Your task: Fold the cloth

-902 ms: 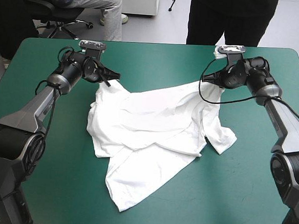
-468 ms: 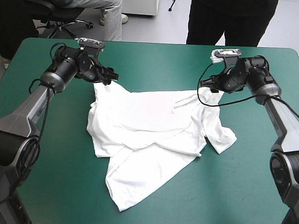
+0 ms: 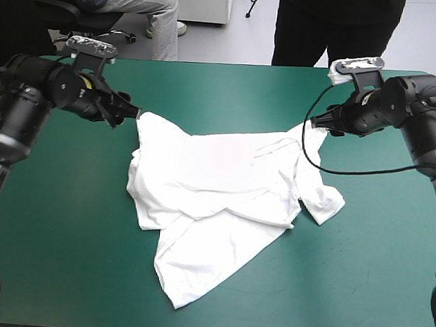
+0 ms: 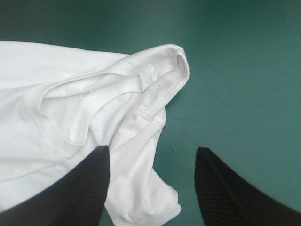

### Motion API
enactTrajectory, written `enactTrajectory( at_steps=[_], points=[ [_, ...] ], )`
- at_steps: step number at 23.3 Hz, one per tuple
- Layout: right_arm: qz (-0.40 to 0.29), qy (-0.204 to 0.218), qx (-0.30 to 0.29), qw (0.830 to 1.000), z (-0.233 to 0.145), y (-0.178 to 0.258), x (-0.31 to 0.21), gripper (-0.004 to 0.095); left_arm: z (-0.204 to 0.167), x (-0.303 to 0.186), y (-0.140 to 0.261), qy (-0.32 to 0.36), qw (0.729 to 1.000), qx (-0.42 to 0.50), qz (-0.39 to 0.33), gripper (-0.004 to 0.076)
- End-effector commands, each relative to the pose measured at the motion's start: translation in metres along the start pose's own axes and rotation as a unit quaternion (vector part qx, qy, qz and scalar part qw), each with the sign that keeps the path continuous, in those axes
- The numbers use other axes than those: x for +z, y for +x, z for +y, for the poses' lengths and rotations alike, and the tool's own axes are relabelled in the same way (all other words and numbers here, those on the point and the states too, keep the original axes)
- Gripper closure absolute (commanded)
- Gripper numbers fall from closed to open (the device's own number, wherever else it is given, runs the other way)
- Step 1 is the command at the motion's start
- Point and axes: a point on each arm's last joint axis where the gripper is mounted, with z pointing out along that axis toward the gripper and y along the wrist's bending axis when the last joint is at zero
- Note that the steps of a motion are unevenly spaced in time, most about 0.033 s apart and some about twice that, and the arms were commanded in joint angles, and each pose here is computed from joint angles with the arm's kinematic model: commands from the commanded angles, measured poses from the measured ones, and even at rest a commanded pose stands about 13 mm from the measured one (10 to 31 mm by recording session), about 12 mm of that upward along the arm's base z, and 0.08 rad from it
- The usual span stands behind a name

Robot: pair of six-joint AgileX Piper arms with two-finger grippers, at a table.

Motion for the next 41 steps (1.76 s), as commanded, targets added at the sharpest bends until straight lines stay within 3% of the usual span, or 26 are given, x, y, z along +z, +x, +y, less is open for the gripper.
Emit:
enactTrajectory(
  at_steps=[1,5,8,11,15,22,37,38,41],
  points=[
    [-0.052,0.005,-0.003,0.999,-0.001,0.003,-0.041,0.0423,-0.002,-0.043,0.015,0.007,0.999,-0.004,-0.053,0.0271],
    [-0.056,0.006,-0.003,0.998,-0.001,0.007,-0.049,0.045,-0.007,-0.038,0.042,0.022,0.999,-0.022,-0.012,0.0278],
    [-0.056,0.0,0.0,0.998,0.0,0.007,-0.049,0.0452,-0.019,-0.017,0.067,0.07,0.995,-0.041,0.061,0.0278],
    [-0.055,-0.006,0.002,0.998,0.001,0.007,-0.048,0.0453,-0.031,-0.001,0.077,0.084,0.993,-0.039,0.077,0.0278],
    [-0.055,-0.005,0.004,0.998,0.001,0.007,-0.048,0.0462,-0.074,0.014,0.103,0.11,0.985,0.004,0.134,0.0323],
    [-0.055,-0.005,0.006,0.998,0.001,0.007,-0.048,0.0477,-0.126,0.03,0.148,0.142,0.971,0.032,0.189,0.0321],
    [-0.034,-0.007,0.006,0.999,0.001,0.01,-0.047,0.0481,-0.15,0.105,0.195,0.112,0.952,0.037,0.283,0.0327],
    [-0.032,-0.007,0.006,0.999,0.001,0.011,-0.047,0.0481,-0.151,0.108,0.196,0.11,0.95,0.038,0.289,0.0339],
    [0.002,-0.003,-0.008,1.0,0.001,0.019,-0.041,0.0481,-0.153,0.114,0.199,0.111,0.945,0.05,0.302,0.0539]
  ],
)
